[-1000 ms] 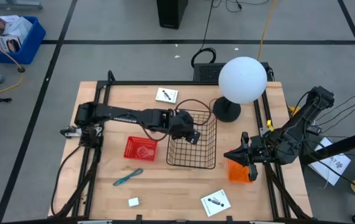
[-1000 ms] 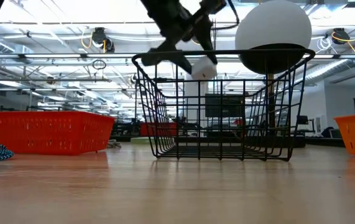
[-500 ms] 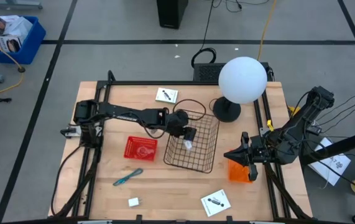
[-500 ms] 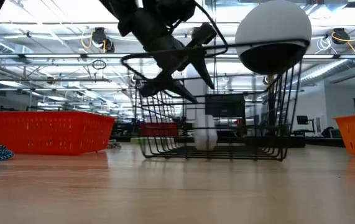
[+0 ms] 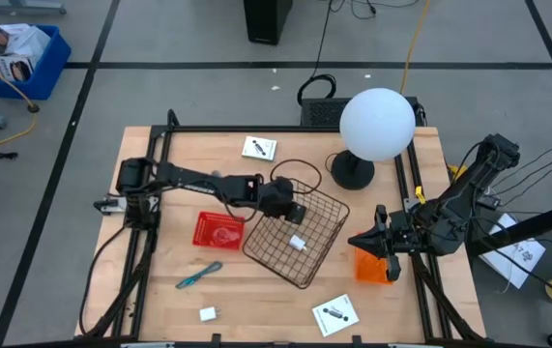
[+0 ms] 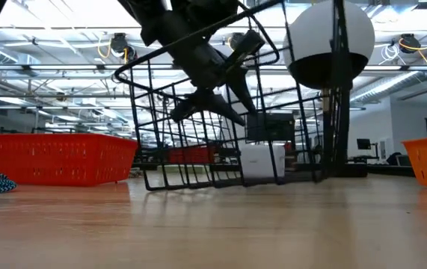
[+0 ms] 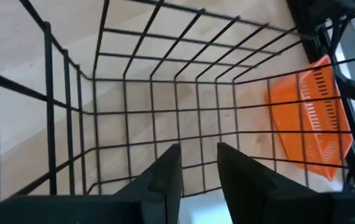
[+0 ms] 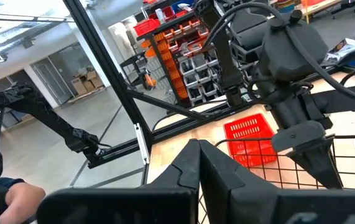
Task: Pick and place items into bin
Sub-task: Put the charger adapter into the black basket
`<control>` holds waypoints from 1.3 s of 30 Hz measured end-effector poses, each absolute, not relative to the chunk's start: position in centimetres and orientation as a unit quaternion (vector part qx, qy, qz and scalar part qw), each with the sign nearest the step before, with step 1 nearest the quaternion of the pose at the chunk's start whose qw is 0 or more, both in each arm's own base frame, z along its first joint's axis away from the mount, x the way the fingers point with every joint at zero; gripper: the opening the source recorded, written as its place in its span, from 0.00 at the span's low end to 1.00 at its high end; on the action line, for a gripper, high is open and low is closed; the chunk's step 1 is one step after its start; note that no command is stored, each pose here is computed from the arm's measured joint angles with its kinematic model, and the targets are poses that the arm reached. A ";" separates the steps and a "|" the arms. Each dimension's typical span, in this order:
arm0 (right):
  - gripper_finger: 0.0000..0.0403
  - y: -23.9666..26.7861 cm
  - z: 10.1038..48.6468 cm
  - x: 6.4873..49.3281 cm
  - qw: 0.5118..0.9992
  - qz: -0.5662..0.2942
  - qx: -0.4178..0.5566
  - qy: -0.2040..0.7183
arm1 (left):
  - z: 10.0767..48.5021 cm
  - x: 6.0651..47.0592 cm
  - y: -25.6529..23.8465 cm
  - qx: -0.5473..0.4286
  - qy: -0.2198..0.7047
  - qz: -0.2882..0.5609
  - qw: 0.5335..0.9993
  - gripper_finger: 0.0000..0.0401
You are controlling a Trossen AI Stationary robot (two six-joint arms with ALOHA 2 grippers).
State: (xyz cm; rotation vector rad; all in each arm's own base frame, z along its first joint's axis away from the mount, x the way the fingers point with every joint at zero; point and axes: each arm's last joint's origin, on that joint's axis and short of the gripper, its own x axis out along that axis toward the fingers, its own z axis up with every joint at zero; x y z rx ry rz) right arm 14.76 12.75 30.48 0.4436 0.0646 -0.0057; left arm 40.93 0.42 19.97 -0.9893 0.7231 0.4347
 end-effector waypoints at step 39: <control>0.00 12.7 30.5 14.8 0.975 -0.003 0.220 0.032 | 28.1 29.9 -18.0 0.064 0.499 -0.016 0.864 0.27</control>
